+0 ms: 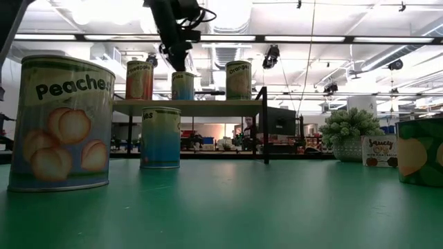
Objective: Pick and place cans onto a shelf
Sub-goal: Put the canned cherries on the shelf
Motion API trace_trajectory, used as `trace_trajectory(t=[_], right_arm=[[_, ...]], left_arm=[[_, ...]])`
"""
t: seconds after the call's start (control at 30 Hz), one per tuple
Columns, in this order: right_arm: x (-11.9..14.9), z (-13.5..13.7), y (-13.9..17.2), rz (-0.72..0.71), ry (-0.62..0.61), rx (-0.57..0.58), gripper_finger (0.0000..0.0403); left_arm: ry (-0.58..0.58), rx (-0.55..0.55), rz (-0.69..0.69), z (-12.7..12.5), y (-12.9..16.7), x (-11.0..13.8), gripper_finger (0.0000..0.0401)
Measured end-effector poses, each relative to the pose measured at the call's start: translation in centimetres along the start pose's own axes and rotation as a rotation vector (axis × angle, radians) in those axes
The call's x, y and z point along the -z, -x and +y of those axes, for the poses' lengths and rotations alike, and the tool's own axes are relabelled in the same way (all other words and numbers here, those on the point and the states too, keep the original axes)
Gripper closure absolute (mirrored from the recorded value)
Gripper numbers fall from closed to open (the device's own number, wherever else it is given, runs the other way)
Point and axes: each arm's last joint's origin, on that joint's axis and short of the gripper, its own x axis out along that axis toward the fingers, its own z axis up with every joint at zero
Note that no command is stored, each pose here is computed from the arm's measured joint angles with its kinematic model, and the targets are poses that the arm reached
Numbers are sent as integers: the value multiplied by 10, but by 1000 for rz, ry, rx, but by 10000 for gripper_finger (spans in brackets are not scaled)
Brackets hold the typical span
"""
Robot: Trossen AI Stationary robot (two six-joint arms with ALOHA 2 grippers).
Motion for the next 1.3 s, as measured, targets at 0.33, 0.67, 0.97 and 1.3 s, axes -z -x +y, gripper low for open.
trace_trajectory(t=[0.33, 0.67, 0.97, 1.3], right_arm=[[0, 0, 0, -1, 31, 6, 78], [1, -1, 0, 28, 31, 46, 78], [1, -1, 0, 28, 31, 47, 78], [1, -1, 0, 29, 31, 47, 78]], left_arm=[[42, -192, 145, 3, -2, 11, 401], [77, -243, 239, 3, 0, 21, 401], [100, -254, 278, 2, 2, 25, 401], [128, -244, 288, 3, 11, 30, 401]])
